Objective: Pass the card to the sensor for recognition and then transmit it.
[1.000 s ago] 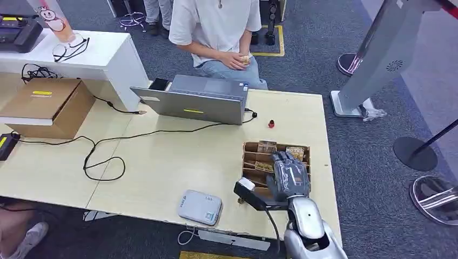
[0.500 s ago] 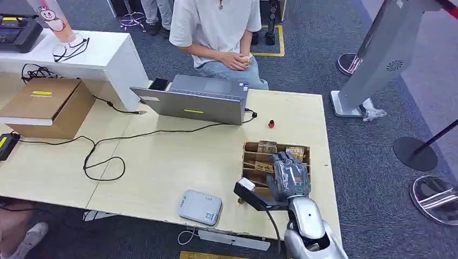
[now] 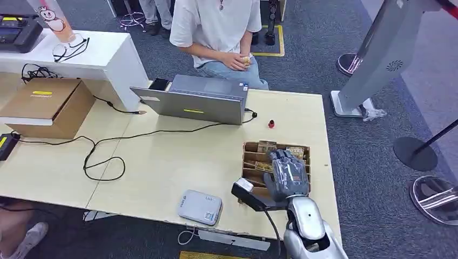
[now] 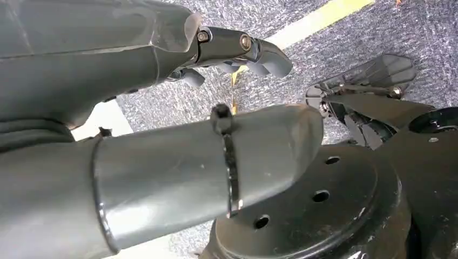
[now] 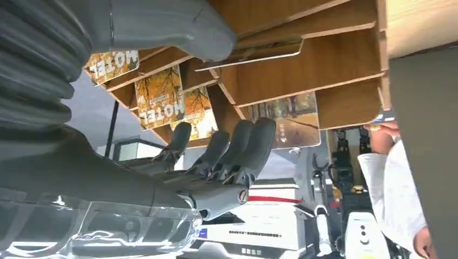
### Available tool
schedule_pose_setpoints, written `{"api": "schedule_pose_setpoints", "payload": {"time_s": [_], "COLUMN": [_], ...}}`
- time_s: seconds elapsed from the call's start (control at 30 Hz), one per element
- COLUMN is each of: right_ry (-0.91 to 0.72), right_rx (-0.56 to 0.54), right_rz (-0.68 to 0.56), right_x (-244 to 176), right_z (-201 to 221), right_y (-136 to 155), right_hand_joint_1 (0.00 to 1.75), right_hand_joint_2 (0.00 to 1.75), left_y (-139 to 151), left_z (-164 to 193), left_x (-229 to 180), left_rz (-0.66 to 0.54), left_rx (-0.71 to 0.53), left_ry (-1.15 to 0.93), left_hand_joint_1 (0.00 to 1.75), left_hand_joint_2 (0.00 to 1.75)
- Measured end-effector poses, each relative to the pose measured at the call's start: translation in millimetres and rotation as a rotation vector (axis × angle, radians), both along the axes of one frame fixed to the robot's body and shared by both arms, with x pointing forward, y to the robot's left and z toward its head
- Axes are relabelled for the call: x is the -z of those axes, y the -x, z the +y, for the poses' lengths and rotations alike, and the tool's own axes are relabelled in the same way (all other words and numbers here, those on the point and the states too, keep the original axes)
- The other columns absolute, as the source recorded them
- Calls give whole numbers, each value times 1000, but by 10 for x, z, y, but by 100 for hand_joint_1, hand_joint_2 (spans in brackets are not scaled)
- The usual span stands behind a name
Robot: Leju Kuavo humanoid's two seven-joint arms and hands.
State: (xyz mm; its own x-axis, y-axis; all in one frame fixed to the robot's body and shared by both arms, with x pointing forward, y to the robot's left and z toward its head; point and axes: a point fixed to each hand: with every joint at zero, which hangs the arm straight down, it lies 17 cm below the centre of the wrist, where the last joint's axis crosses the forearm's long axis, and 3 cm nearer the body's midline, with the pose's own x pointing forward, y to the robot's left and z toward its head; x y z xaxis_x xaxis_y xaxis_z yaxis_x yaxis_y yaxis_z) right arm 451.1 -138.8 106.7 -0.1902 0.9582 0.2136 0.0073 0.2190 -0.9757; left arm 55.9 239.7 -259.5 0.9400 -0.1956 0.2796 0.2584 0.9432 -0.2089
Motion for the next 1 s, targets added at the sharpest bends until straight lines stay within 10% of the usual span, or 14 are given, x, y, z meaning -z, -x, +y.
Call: {"api": "schedule_pose_setpoints", "payload": {"time_s": [1.0], "right_ry": [5], "right_rx": [-49], "right_rz": [16], "right_x": [51], "right_z": [185], "right_y": [84], "right_hand_joint_1": [80], "right_hand_joint_2": [175], "left_y": [4], "left_z": [6], "left_x": [-1], "left_rz": [0], "left_rx": [-15], "left_ry": [3], "left_hand_joint_1": [0], "left_hand_joint_2": [0]}}
